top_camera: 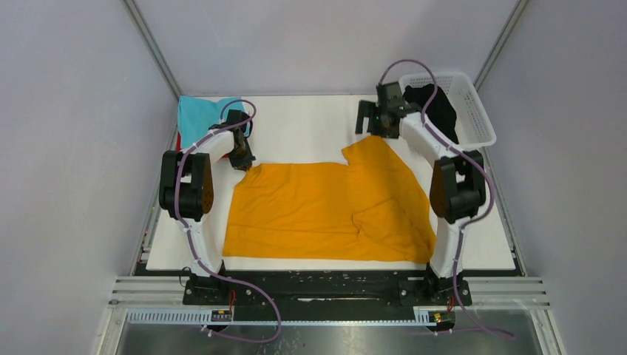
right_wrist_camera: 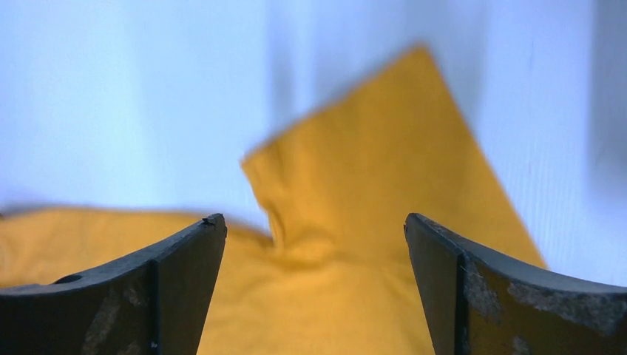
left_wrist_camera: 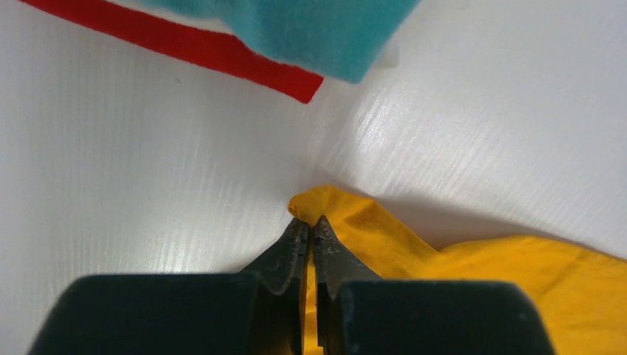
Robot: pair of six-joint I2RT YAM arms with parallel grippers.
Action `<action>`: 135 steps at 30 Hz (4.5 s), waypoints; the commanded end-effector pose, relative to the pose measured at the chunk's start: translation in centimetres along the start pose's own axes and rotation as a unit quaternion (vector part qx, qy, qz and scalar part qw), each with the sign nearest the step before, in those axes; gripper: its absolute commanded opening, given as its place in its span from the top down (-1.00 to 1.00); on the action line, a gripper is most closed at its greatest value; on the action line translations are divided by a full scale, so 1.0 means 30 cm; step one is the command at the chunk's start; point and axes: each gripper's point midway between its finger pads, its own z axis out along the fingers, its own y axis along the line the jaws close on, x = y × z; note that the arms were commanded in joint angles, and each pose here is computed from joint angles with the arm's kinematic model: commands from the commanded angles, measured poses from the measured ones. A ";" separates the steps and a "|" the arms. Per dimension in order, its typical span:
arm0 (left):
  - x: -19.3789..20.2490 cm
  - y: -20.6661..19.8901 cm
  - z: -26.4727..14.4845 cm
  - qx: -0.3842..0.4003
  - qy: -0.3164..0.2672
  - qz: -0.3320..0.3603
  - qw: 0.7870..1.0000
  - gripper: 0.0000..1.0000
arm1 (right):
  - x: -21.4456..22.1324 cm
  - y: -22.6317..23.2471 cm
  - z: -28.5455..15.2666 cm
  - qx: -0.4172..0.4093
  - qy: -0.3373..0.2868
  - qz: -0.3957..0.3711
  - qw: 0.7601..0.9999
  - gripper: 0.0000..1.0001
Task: Fold and stack the t-shirts
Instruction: Grab the side of the flattened tshirt furthest away from the robot with both arms
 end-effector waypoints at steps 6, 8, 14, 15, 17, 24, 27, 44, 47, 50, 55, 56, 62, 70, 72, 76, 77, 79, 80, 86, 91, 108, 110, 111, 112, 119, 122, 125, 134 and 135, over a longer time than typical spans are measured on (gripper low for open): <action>-0.057 -0.029 -0.081 0.035 -0.042 -0.001 0.999 1.00 | -0.226 0.061 0.106 -0.168 0.028 -0.239 0.956 -0.99; -0.057 -0.034 -0.083 0.039 -0.043 -0.001 0.998 1.00 | -0.211 0.034 0.084 -0.180 0.049 -0.347 0.919 -0.99; -0.063 -0.024 -0.098 0.034 -0.050 -0.003 0.998 1.00 | -0.163 -0.126 0.154 -0.132 0.092 -0.545 0.823 -0.99; -0.066 -0.020 -0.104 0.030 -0.053 -0.003 0.998 1.00 | -0.147 -0.124 0.160 -0.144 0.096 -0.555 0.813 -0.99; -0.066 -0.015 -0.109 0.029 -0.055 -0.006 0.998 1.00 | -0.114 -0.112 0.172 -0.175 0.101 -0.576 0.792 -0.99; -0.061 -0.036 -0.118 0.047 -0.054 -0.011 0.997 1.00 | -0.058 -0.136 0.231 -0.201 0.116 -0.631 0.740 -0.99; -0.058 -0.040 -0.122 0.049 -0.054 -0.014 0.997 1.00 | 0.003 -0.123 0.200 -0.238 0.146 -0.608 0.744 -0.99; -0.039 -0.060 -0.169 0.056 -0.064 -0.022 0.996 1.00 | -0.208 -0.102 0.357 -0.059 0.059 -0.297 0.951 -0.99; -0.043 -0.069 -0.175 0.060 -0.065 -0.021 0.996 1.00 | -0.201 -0.093 0.346 -0.043 0.053 -0.274 0.959 -0.97; -0.042 -0.069 -0.178 0.059 -0.067 -0.021 0.996 1.00 | -0.234 -0.157 0.314 0.027 0.048 -0.244 0.968 -0.97; -0.044 -0.082 -0.172 0.066 -0.069 -0.021 0.995 1.00 | -0.315 -0.163 0.244 0.059 0.020 -0.168 0.984 -0.97; -0.044 -0.086 -0.169 0.068 -0.067 -0.021 0.995 1.00 | -0.340 -0.149 0.241 0.048 0.006 -0.133 0.990 -0.97; -0.044 -0.075 -0.171 0.060 -0.069 -0.020 0.996 1.00 | -0.284 -0.061 0.307 -0.024 0.032 0.008 0.999 -0.97; -0.045 -0.085 -0.186 0.073 -0.075 -0.020 0.994 1.00 | -0.141 -0.089 0.415 0.000 0.093 0.074 0.993 -0.97; -0.043 -0.086 -0.186 0.074 -0.074 -0.020 0.994 1.00 | -0.121 -0.078 0.426 -0.004 0.108 0.079 0.991 -0.97; -0.043 -0.084 -0.197 0.077 -0.077 -0.022 0.994 1.00 | -0.053 -0.075 0.407 0.015 0.140 0.070 0.988 -0.89; -0.041 -0.085 -0.198 0.077 -0.077 -0.022 0.994 1.00 | -0.037 -0.068 0.399 0.014 0.146 0.066 0.987 -0.89; -0.043 -0.085 -0.202 0.079 -0.079 -0.022 0.993 1.00 | 0.004 -0.042 0.380 0.005 0.165 0.052 0.985 -0.97; -0.041 -0.087 -0.202 0.081 -0.079 -0.021 0.993 1.00 | 0.021 -0.027 0.369 -0.001 0.174 0.046 0.984 -0.99; -0.035 -0.088 -0.198 0.082 -0.076 -0.023 0.993 1.00 | 0.076 -0.002 0.332 0.031 0.189 -0.021 0.981 -0.93; -0.037 -0.073 -0.190 0.070 -0.077 -0.025 0.994 1.00 | 0.039 -0.052 0.341 0.082 0.162 -0.027 0.983 -0.55; -0.063 -0.053 -0.173 0.048 -0.085 -0.035 0.995 1.00 | -0.111 -0.072 0.378 0.061 0.083 -0.015 0.995 0.61; -0.083 -0.058 -0.186 0.050 -0.093 -0.039 0.994 1.00 | -0.143 -0.051 0.348 0.041 0.068 -0.040 0.996 0.75; -0.088 -0.061 -0.193 0.052 -0.098 -0.041 0.993 1.00 | -0.155 -0.043 0.331 0.035 0.061 -0.049 0.996 0.80; -0.089 -0.063 -0.196 0.054 -0.100 -0.042 0.993 1.00 | -0.164 -0.043 0.310 0.033 0.055 -0.055 0.996 0.83; -0.060 -0.043 -0.208 0.055 -0.112 -0.060 0.990 1.00 | -0.102 0.007 0.114 -0.012 0.029 -0.111 0.993 0.98; -0.035 -0.051 -0.212 0.070 -0.118 -0.073 0.988 1.00 | -0.027 0.050 0.020 -0.038 0.021 -0.104 0.994 0.99; 0.004 -0.035 -0.224 0.069 -0.116 -0.081 0.987 1.00 | 0.065 0.048 -0.057 -0.034 0.026 -0.117 0.992 0.99; 0.087 0.027 -0.300 0.070 -0.150 -0.103 0.981 1.00 | 0.296 -0.033 -0.273 -0.010 0.015 -0.115 0.993 0.99; 0.097 0.037 -0.303 0.068 -0.151 -0.105 0.981 1.00 | 0.316 -0.041 -0.291 -0.008 0.016 -0.117 0.993 0.98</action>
